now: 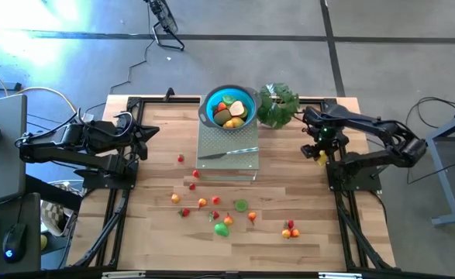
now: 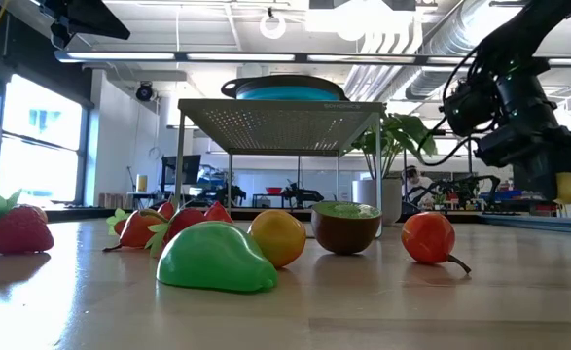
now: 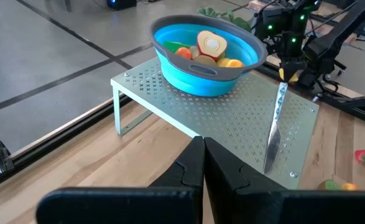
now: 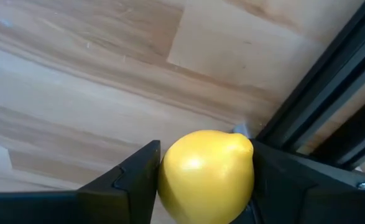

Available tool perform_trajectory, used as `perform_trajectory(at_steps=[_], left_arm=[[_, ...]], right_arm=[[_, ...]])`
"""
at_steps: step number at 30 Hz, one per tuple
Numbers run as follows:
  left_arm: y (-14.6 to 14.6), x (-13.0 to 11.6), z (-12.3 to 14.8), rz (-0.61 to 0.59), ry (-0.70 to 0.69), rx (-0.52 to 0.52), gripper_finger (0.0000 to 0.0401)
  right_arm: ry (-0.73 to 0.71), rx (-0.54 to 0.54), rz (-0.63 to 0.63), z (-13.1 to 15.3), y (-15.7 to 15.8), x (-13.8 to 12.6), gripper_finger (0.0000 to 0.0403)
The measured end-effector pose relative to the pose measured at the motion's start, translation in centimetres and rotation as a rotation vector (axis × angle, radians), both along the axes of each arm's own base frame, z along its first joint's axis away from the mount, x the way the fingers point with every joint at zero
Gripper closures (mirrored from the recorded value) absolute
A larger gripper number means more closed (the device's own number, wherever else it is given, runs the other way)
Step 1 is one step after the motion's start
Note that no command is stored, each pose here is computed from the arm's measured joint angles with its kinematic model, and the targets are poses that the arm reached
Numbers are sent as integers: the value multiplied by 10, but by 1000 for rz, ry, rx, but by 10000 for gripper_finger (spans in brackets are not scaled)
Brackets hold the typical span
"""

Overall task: Pick & Place Fruit
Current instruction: Put the yellow lemon in the blue bowl on the shelf

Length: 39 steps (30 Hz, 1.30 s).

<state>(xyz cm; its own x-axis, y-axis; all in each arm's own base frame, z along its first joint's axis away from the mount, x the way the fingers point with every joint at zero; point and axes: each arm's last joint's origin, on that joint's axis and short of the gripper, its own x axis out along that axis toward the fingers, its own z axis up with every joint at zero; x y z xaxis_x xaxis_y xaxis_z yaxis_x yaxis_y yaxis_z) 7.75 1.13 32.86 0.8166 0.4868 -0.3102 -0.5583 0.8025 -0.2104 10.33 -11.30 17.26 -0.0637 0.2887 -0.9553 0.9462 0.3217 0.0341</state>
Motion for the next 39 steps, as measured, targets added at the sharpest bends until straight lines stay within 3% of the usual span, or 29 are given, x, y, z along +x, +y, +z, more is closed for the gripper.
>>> perform_trajectory(at_steps=[17, 27, 39], left_arm=[[0, 0, 0, 8, -2, 1, 398], [0, 0, 0, 15, -10, -12, 398], [0, 0, 0, 15, -10, -12, 398]], right_arm=[[-76, -116, -61, -2, -10, 8, 197], [-104, -117, -81, 0, -10, 9, 197], [-452, -83, -80, 40, -4, 14, 199]])
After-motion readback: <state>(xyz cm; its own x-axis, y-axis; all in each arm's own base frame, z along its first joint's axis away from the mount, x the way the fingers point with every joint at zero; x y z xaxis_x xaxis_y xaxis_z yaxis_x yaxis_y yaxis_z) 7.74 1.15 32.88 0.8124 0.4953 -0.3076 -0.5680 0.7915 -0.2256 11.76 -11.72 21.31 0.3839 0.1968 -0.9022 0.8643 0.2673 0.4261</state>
